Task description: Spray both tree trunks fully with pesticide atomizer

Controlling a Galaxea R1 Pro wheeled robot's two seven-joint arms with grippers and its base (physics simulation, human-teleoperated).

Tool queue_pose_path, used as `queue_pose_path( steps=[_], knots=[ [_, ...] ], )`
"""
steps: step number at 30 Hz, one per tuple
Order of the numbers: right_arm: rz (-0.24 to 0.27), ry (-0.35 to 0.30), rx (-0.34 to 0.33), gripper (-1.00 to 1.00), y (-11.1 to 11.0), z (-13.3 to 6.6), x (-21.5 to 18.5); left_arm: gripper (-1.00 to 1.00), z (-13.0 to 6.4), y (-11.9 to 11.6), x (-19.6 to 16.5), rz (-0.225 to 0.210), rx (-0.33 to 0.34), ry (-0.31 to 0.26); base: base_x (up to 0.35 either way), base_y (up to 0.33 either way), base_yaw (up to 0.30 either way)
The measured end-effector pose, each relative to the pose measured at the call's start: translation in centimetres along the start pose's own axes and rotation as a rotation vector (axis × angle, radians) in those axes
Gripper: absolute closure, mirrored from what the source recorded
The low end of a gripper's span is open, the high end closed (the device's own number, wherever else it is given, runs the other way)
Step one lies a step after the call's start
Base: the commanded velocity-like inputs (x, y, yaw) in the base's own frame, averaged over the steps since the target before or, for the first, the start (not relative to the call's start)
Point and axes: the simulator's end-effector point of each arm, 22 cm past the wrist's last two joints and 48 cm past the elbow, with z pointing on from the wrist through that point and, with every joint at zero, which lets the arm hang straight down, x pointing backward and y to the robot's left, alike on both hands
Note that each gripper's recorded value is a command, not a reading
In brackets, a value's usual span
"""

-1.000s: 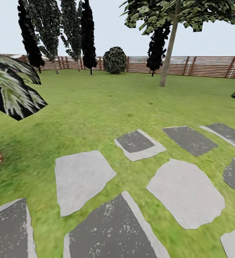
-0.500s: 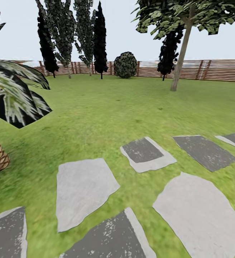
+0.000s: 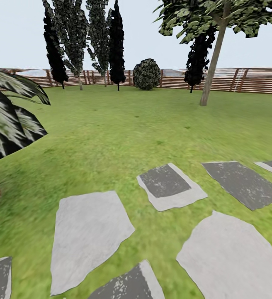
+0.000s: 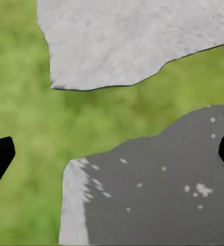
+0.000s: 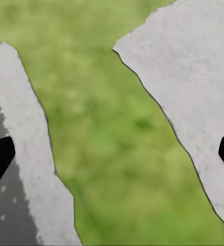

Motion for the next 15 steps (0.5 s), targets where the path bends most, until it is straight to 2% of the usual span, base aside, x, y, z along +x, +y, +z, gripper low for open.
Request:
queue_pose_path(
  steps=[15],
  knots=[
    [0.000, 0.031, 0.000, -1.00, 0.0, -0.3, 1.4, -1.00, 0.0, 0.0, 0.0, 0.000, 0.000, 0.000, 0.338, -0.128, 0.000]
  ],
)
